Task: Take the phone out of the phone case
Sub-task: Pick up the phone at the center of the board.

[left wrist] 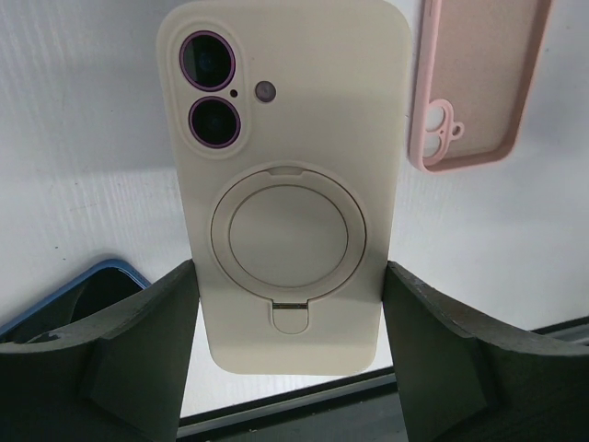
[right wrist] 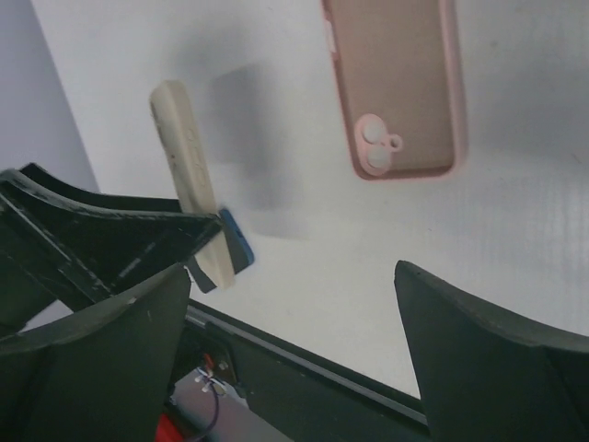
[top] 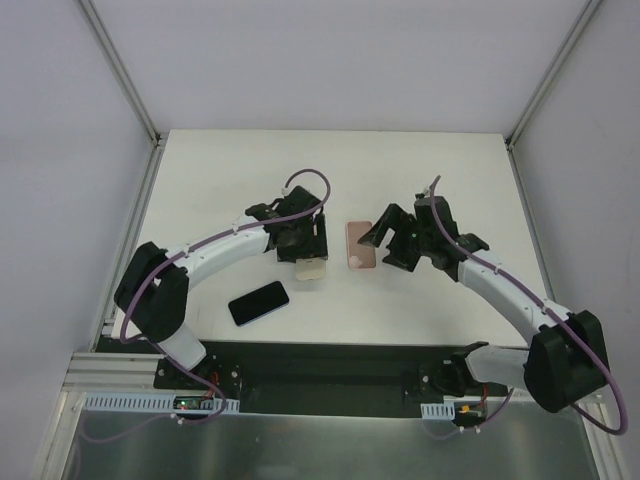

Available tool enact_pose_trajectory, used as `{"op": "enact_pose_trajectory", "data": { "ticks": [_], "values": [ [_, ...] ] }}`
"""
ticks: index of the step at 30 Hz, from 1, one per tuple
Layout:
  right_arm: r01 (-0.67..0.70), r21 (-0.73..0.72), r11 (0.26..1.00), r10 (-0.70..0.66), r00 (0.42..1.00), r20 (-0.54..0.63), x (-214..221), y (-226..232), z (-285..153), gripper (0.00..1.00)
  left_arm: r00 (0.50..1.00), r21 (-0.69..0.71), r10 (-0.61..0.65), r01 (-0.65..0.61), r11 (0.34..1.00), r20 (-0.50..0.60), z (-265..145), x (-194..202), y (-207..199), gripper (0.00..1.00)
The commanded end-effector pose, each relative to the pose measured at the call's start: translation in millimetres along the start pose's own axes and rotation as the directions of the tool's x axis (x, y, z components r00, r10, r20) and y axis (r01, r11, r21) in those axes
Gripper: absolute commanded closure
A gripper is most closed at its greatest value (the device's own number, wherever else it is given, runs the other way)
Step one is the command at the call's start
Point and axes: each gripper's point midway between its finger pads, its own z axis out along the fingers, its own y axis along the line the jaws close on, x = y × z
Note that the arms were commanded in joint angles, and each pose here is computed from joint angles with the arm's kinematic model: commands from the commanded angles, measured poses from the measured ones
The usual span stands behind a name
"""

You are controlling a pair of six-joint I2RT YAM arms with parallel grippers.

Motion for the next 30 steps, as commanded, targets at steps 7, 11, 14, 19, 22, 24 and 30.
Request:
{"op": "enact_pose_trajectory", "data": {
  "ticks": [7,11,14,19,22,24,30],
  "values": [
    [-0.117,-0.196,0.974,0.114,0.993,-0.027,-33.8,74.9,21.9,0.11,0.993,0.257,0.109,-0.114,0.960,0.034,-46.9,0.5,-43.0,1.00],
    [-0.130,-0.203,0.970,0.122,0.991,-0.050,-32.7,86.7,37.7,0.13,0.991,0.307,0.129,-0.135,0.942,0.041,-59.2,2.6,-48.6,1.00],
    [-0.117,-0.200,0.973,0.101,0.991,-0.088,-22.0,94.2,49.4,0.15,0.990,0.320,0.134,-0.140,0.937,0.041,-62.2,3.5,-50.3,1.00],
    [-0.081,-0.208,0.975,0.059,0.992,-0.112,-8.0,107.1,57.7,0.20,0.990,0.324,0.140,-0.143,0.935,0.032,-62.0,6.9,-48.9,1.00],
    [-0.076,-0.203,0.976,0.048,0.989,-0.137,1.5,108.2,63.8,0.27,0.989,0.327,0.140,-0.144,0.934,0.037,-64.0,6.3,-49.4,1.00],
    [-0.071,-0.202,0.977,0.041,0.988,-0.148,7.3,109.4,67.3,0.35,0.989,0.332,0.141,-0.147,0.932,0.045,-66.8,4.9,-50.5,1.00],
    [-0.067,-0.220,0.973,0.033,0.987,-0.155,11.6,116.4,67.8,0.92,0.986,0.337,0.151,-0.164,0.927,0.065,-71.6,2.4,-51.6,1.00]
  ]
}}
